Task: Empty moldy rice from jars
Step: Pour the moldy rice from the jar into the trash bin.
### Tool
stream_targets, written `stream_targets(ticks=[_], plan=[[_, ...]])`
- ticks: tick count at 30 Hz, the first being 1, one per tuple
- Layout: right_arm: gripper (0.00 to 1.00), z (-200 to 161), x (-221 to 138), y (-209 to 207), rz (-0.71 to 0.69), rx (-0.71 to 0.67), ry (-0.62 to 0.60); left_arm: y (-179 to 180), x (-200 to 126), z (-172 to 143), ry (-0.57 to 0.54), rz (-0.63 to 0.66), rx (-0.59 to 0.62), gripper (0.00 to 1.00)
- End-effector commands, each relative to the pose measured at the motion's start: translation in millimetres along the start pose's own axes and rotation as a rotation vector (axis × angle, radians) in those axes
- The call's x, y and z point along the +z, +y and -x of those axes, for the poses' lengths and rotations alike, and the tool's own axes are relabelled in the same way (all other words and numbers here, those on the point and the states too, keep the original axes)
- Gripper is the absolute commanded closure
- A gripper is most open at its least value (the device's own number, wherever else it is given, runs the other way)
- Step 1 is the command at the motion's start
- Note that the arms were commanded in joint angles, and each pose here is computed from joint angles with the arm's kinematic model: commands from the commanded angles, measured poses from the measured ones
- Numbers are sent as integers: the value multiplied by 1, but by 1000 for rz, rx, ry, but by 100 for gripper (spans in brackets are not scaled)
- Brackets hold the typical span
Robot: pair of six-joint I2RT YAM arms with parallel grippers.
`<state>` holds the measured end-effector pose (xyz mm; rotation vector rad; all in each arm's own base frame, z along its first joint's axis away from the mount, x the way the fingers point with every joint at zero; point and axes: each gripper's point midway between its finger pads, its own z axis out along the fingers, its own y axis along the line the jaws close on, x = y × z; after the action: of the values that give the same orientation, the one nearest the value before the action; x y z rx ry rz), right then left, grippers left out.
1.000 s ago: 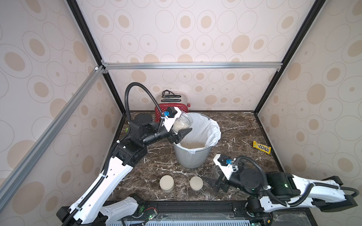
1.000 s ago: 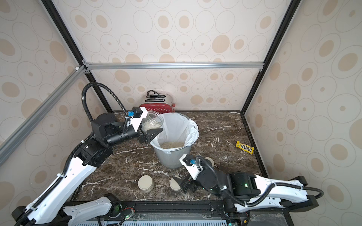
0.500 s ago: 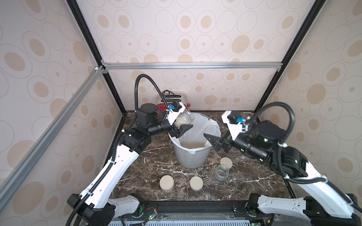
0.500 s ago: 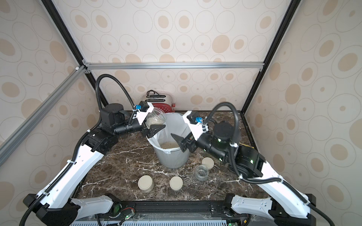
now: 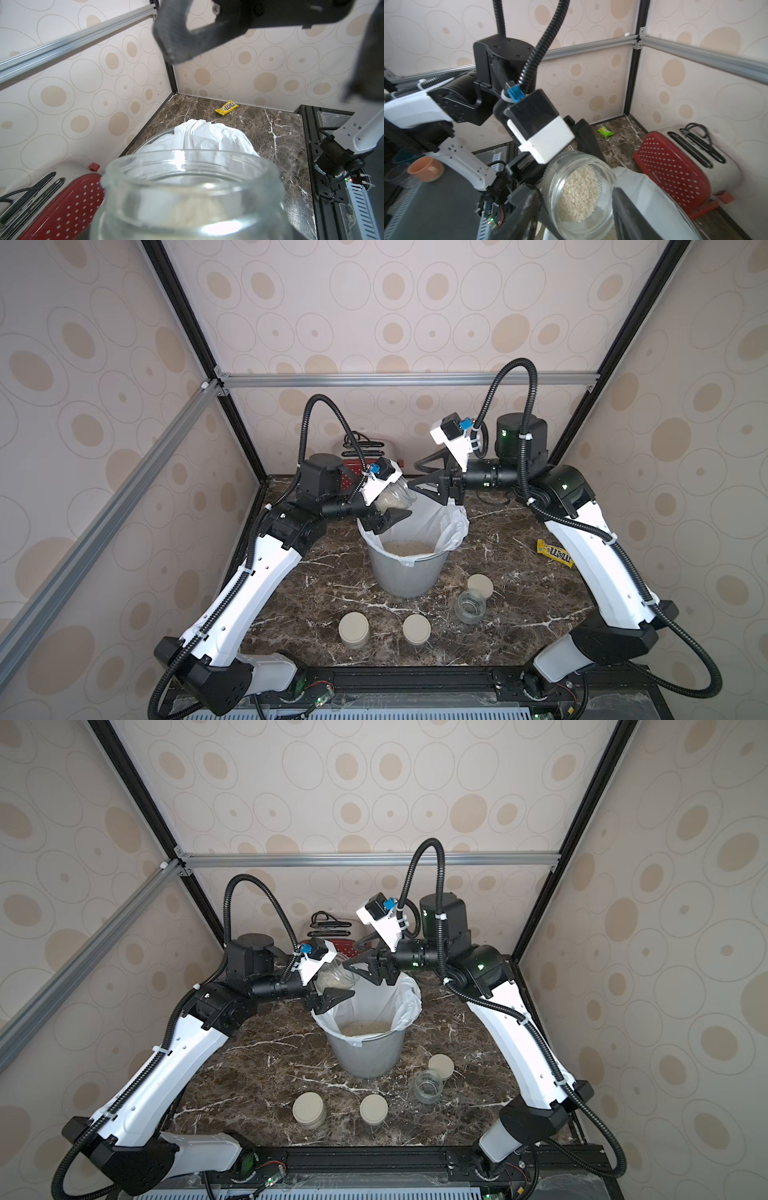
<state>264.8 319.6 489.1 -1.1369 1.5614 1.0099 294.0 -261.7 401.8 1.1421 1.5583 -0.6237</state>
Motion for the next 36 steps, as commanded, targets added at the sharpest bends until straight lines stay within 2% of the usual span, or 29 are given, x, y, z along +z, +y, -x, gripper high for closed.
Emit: stream_targets(ticks=[1, 16, 24, 26, 29, 34, 36], plan=[[46, -12, 1, 22, 152, 33, 50, 4, -10, 29, -69, 6, 84, 55], [57, -46, 29, 5, 189, 128, 142, 5, -1, 30, -80, -23, 69, 55], [76, -55, 42, 1, 227, 164, 159, 5, 2, 32, -88, -40, 53, 51], [85, -58, 44, 1, 230, 170, 164, 5, 2, 32, -90, -36, 52, 48], [100, -59, 44, -1, 223, 177, 165, 7, 0, 32, -95, -17, 48, 35], [100, -59, 43, -5, 177, 179, 146, 11, -5, 27, -86, 35, 47, 3], [100, -61, 42, -8, 154, 178, 136, 12, -8, 24, -77, 57, 50, 1]])
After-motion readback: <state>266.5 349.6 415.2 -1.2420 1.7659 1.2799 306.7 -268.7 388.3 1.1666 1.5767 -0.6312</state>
